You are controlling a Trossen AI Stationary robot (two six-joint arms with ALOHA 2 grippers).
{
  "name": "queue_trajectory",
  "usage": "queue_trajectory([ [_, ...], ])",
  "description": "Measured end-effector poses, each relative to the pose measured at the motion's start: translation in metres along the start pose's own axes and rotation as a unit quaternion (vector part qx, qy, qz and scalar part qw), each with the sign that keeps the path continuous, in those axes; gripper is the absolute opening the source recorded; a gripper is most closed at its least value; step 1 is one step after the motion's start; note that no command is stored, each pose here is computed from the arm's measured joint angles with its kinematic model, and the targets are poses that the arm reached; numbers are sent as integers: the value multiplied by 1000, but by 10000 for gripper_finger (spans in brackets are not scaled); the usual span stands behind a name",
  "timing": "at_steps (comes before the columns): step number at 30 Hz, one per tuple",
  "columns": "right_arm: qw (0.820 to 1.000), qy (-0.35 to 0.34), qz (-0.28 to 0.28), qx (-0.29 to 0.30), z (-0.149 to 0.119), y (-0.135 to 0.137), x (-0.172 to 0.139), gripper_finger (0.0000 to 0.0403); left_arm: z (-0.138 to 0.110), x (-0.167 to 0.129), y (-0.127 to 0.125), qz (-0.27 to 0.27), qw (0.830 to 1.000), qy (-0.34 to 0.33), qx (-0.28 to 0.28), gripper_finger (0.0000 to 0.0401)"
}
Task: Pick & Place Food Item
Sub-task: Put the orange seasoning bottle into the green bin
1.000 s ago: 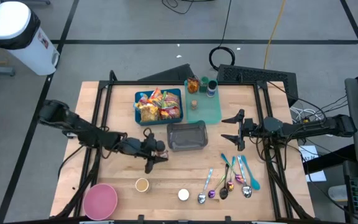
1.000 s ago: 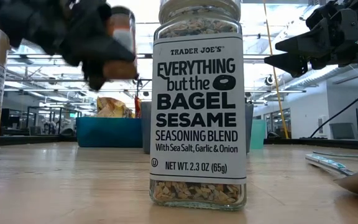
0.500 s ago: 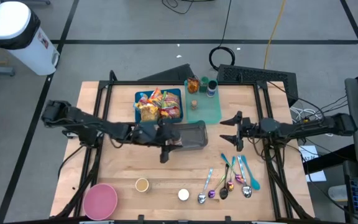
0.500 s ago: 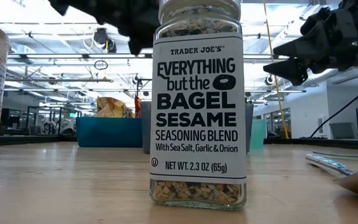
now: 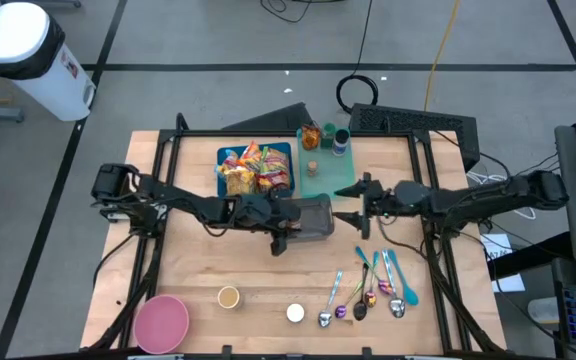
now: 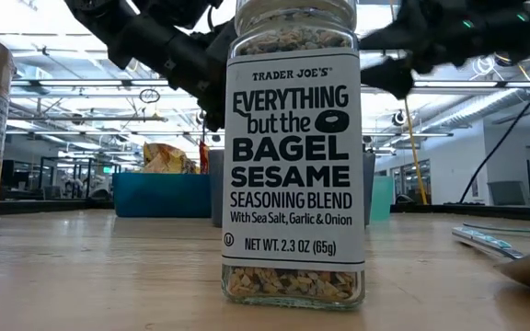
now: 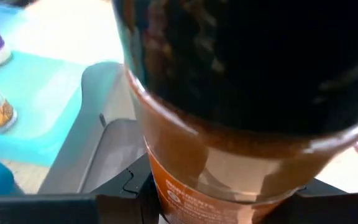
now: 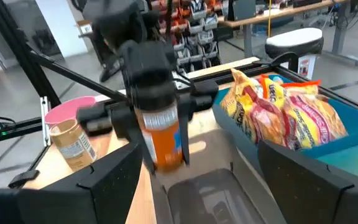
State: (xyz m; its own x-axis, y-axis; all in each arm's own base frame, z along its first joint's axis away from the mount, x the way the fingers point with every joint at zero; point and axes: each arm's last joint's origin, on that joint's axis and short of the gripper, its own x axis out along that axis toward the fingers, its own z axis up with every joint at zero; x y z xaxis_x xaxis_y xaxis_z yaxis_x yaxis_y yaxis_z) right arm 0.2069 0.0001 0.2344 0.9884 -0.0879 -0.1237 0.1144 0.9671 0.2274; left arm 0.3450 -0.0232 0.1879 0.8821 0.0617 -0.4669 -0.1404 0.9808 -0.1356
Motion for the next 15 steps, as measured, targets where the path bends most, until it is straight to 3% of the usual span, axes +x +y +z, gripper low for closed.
queue_trajectory([
  [7, 996, 81, -17, -29, 37, 15, 48, 308, 0, 0, 0, 1, 1000, 2, 6, 178],
  [15, 991, 119, 31, -58, 40, 23, 94, 308, -1, 0, -1, 0, 1000, 5, 11, 178],
])
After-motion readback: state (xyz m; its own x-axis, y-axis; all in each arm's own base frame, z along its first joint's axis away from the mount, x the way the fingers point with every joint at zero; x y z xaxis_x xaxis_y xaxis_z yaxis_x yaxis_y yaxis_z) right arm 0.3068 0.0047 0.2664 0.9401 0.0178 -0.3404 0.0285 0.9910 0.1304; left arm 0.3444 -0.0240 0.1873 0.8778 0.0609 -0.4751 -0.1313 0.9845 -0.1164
